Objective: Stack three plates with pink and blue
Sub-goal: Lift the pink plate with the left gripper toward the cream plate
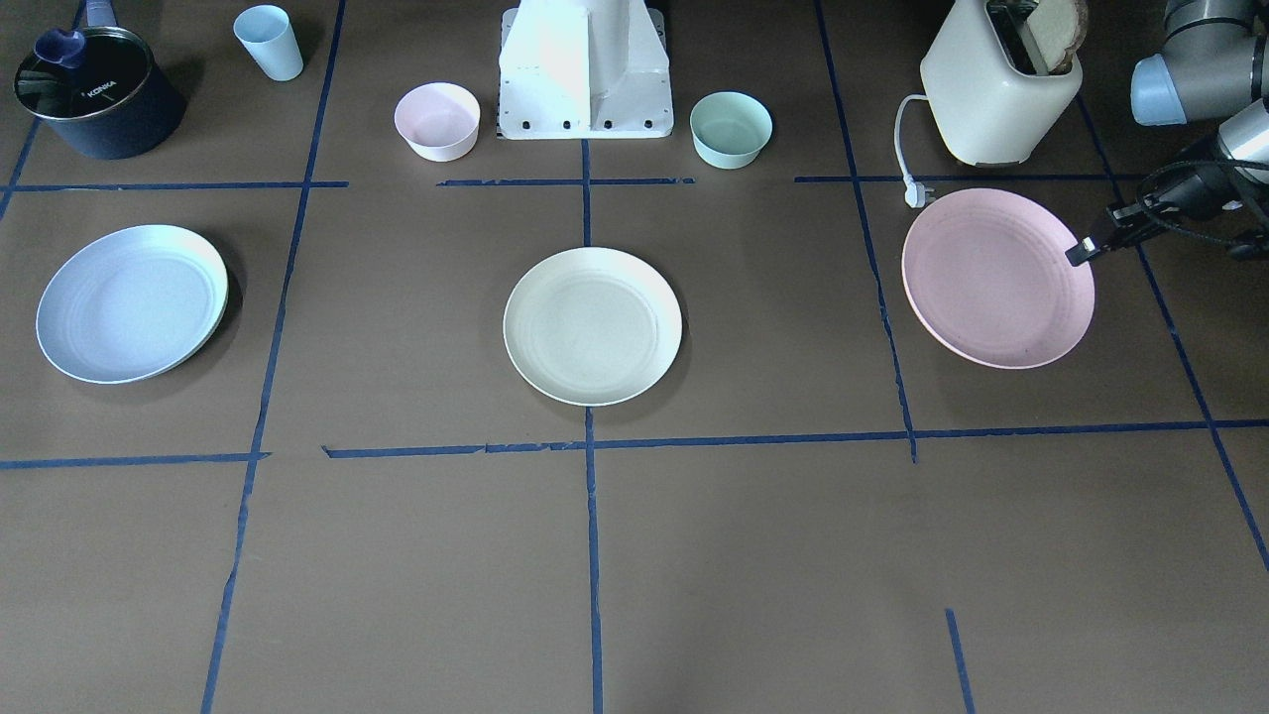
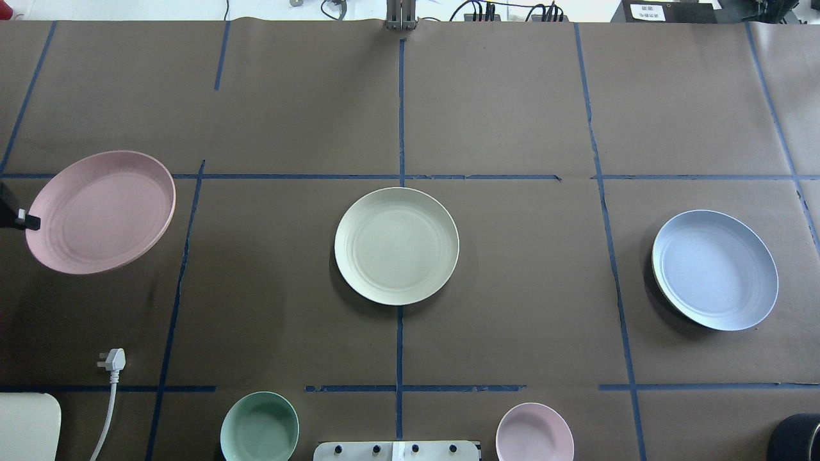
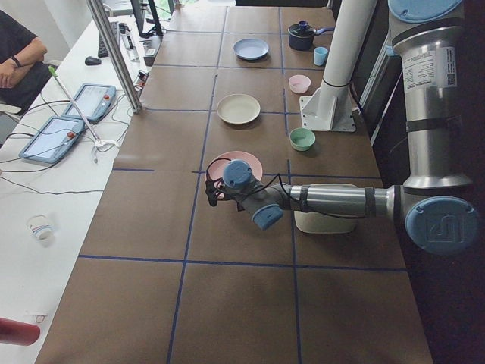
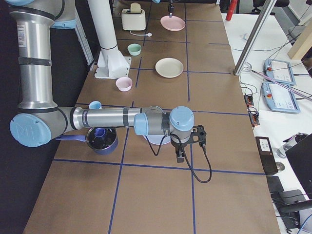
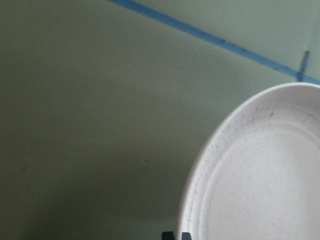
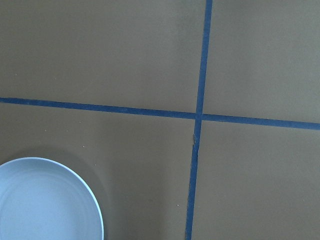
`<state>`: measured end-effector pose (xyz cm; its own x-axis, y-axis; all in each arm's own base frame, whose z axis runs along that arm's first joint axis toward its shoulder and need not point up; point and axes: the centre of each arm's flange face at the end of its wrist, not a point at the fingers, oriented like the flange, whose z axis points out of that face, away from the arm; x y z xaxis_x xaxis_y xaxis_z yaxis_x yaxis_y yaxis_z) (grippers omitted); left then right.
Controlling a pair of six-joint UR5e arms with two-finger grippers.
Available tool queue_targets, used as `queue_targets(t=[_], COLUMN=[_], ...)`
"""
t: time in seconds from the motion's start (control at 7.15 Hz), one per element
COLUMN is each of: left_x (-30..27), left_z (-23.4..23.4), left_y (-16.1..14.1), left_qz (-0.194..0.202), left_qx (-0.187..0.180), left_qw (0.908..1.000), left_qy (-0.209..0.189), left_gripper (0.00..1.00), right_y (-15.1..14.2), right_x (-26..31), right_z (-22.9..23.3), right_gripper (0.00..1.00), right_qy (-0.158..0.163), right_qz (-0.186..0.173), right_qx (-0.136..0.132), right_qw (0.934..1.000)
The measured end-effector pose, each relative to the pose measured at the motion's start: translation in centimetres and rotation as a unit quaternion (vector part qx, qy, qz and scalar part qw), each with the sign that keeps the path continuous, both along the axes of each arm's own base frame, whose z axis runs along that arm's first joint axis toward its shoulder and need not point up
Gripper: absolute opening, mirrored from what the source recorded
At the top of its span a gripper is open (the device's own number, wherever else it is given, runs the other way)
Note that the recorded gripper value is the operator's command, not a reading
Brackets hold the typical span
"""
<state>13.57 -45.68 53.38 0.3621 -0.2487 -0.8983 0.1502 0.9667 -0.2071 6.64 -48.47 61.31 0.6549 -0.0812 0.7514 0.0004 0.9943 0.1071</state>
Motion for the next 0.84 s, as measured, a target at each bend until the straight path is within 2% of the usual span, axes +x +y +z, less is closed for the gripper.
queue_targets(t=[0.28, 0.42, 0.56, 0.84], left_x=[2.3, 5.7, 10.7, 18.3], left_z=[-5.7, -9.1, -13.3, -21.0], left_y=[-3.3, -3.9, -3.5, -1.1], left_qz=[-0.027, -0.034, -0.039, -0.053], left_qx=[-0.019, -0.035, -0.053, -0.062], left_qw=[0.9995, 0.9988, 0.9978, 0.9965], left_qy=[0.002, 0.005, 0.004, -0.018], left_gripper=[0.0, 0.0, 0.0, 0.0], right_y=[-0.1, -0.1, 0.0, 0.1], right_x=[-1.2, -1.7, -2.1, -2.8], right_z=[-1.1, -2.1, -3.2, -4.0], right_gripper=[1.0, 1.0, 1.0, 1.0], right_qy=[-0.003, -0.005, -0.007, -0.009], right_qz=[0.017, 0.022, 0.024, 0.022], right_qx=[-0.023, -0.025, -0.022, -0.02], right_qw=[0.9996, 0.9994, 0.9994, 0.9995])
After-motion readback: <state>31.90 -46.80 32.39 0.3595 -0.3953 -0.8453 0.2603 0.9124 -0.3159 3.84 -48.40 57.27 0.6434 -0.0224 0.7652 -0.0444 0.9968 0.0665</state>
